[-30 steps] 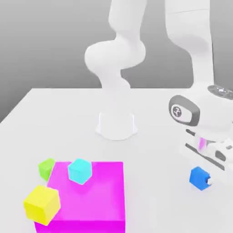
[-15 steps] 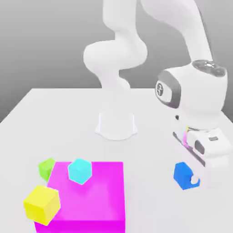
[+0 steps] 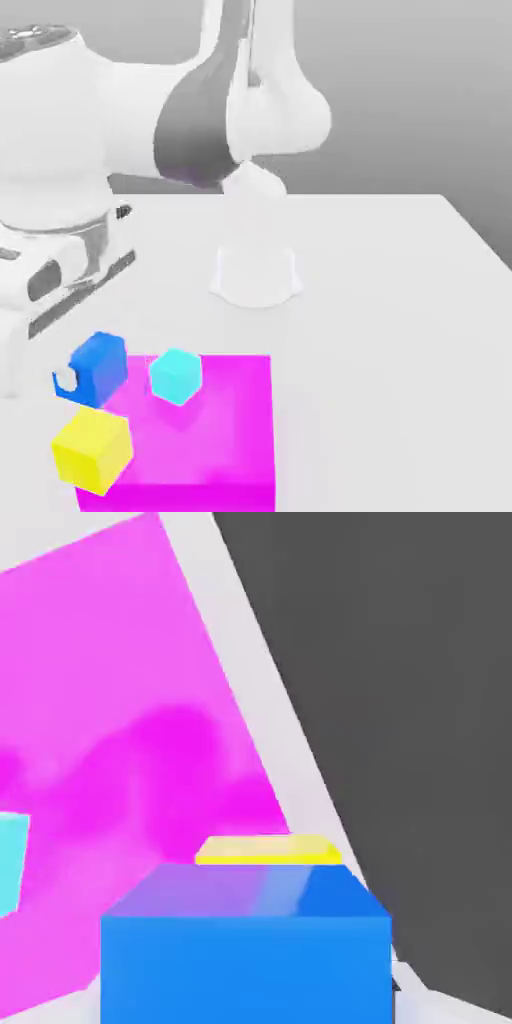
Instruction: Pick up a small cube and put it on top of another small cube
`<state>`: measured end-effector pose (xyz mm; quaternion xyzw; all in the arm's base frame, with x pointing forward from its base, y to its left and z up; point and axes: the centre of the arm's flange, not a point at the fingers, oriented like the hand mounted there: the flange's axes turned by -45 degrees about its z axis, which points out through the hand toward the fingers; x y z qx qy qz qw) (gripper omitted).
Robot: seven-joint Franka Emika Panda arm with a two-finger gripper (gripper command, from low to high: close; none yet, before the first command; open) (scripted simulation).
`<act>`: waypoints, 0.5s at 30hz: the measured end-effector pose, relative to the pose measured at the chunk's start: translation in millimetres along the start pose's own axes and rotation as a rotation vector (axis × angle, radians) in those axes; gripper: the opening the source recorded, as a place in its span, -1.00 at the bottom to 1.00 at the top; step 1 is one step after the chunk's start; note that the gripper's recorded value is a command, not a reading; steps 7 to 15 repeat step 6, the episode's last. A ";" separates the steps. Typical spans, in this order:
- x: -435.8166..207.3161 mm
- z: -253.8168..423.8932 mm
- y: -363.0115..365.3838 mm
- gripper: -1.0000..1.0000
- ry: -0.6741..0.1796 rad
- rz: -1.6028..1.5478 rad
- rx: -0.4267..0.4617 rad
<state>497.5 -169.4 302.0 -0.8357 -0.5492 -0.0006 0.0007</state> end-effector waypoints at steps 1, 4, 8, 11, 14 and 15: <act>-0.5 12.4 0.4 -1.00 0.000 0.001 0.000; -2.2 34.2 -0.2 1.00 -0.001 0.003 0.001; -2.2 34.2 -0.2 1.00 -0.001 0.003 0.001; -2.2 34.2 -0.2 1.00 -0.001 0.003 0.001; -2.2 34.2 -0.2 1.00 -0.001 0.003 0.001; -2.2 34.2 -0.2 1.00 -0.001 0.003 0.001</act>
